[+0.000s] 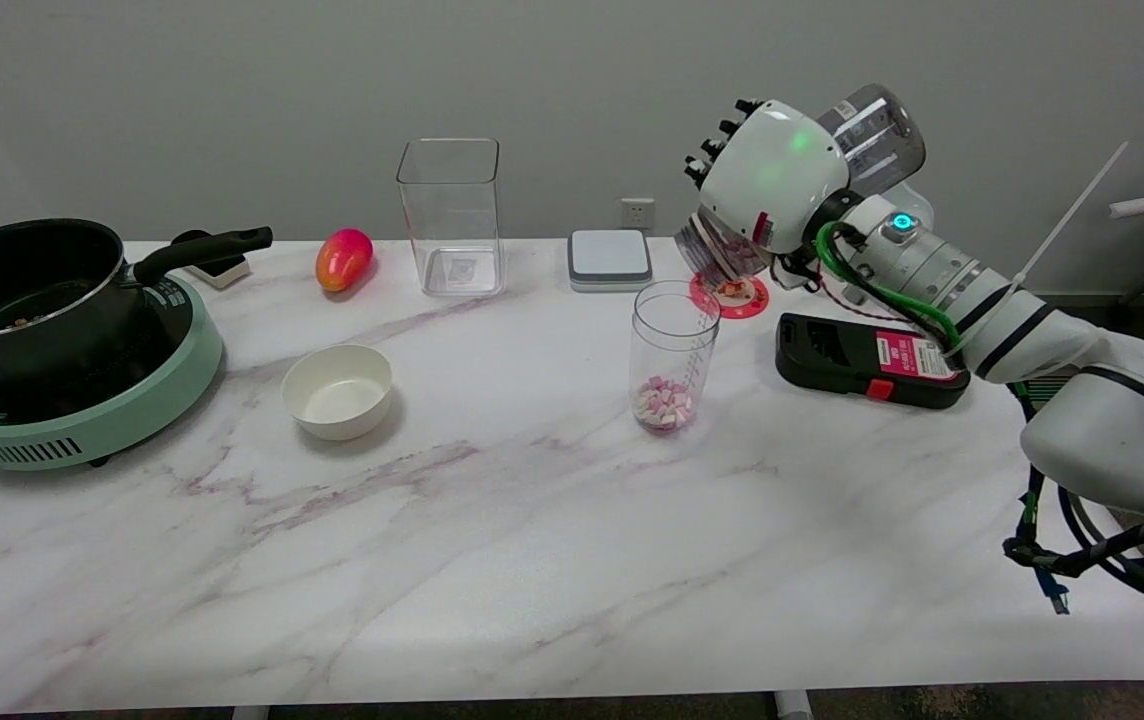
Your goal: Pour the contents of the bottle into the measuring cup.
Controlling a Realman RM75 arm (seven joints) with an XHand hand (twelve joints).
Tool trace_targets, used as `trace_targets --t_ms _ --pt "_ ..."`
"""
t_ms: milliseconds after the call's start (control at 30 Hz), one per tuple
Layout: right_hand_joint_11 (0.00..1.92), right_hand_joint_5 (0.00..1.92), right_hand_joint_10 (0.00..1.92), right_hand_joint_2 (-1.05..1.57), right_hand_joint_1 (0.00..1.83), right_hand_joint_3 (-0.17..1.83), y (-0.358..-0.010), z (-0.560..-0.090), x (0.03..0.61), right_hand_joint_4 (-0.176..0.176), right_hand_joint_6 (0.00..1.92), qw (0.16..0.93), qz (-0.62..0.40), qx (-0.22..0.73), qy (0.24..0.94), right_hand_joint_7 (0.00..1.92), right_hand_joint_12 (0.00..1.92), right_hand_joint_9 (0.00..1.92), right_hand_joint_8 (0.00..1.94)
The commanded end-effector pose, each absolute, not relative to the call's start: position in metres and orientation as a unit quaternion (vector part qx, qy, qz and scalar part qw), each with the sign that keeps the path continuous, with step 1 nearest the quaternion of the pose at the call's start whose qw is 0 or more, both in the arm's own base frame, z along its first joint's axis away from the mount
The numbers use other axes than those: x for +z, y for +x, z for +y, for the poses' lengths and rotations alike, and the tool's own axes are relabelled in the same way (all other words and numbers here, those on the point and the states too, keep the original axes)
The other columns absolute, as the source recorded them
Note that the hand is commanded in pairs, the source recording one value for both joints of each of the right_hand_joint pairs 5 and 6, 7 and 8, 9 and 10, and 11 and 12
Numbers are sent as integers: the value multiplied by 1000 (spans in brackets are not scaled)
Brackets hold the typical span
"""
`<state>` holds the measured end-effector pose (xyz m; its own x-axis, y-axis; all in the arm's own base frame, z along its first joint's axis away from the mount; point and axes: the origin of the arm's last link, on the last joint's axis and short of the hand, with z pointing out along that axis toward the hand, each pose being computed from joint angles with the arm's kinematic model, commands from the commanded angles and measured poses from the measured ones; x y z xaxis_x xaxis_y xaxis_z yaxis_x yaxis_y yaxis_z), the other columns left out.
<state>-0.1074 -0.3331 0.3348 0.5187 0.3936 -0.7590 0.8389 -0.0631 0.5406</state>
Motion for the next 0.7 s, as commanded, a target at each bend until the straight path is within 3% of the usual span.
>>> trace_targets --t_ms 33,700 --pt "1259 1675 1473 1156 1324 487 -112 -333 335 0 1675 513 458 -233 688 1623 1259 1473 1623" --pt "1262 1698 1475 1207 1305 443 -118 -328 320 0 1698 488 487 -231 686 1637 1262 1475 1637"
